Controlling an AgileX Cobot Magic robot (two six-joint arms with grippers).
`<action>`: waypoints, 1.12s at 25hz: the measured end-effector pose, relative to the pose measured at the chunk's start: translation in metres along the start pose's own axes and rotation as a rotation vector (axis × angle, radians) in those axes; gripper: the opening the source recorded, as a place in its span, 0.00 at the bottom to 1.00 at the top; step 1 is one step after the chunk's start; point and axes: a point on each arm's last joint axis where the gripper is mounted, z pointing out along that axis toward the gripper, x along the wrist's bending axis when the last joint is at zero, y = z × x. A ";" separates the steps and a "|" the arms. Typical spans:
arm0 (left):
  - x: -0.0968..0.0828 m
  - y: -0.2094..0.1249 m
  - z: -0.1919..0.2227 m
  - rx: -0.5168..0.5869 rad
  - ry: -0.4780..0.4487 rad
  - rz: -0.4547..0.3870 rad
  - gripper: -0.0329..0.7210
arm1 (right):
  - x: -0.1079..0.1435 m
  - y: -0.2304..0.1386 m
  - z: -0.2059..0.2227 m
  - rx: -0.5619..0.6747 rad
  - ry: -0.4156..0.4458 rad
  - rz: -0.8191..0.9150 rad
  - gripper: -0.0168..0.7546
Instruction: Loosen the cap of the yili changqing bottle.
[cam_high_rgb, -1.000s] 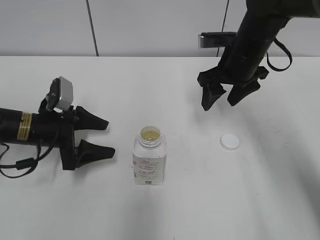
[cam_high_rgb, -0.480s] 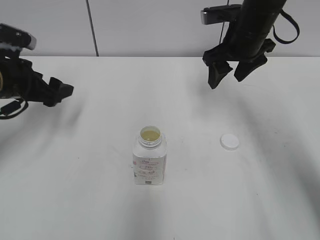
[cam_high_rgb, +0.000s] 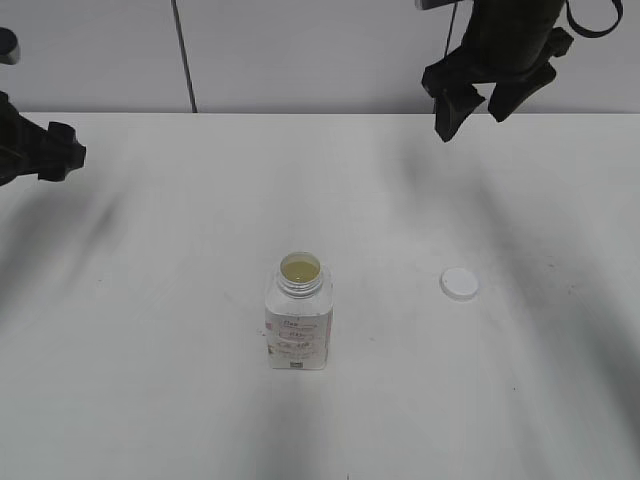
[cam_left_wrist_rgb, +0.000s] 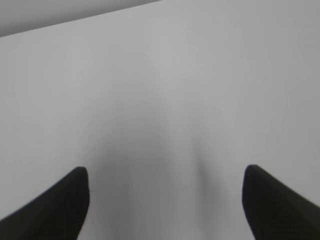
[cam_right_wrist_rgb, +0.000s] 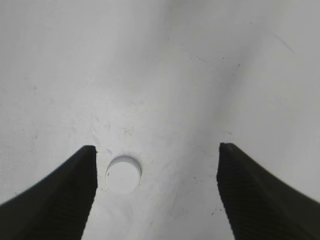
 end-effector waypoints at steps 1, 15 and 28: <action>0.001 0.001 -0.002 0.001 0.008 -0.012 0.80 | 0.000 0.001 -0.002 -0.005 -0.001 0.000 0.78; 0.013 -0.024 -0.017 0.427 0.107 -0.010 0.79 | -0.007 0.009 -0.018 -0.066 -0.012 0.028 0.78; 0.022 0.051 -0.056 0.570 0.015 -0.052 0.79 | -0.072 -0.013 -0.062 -0.153 -0.046 0.214 0.78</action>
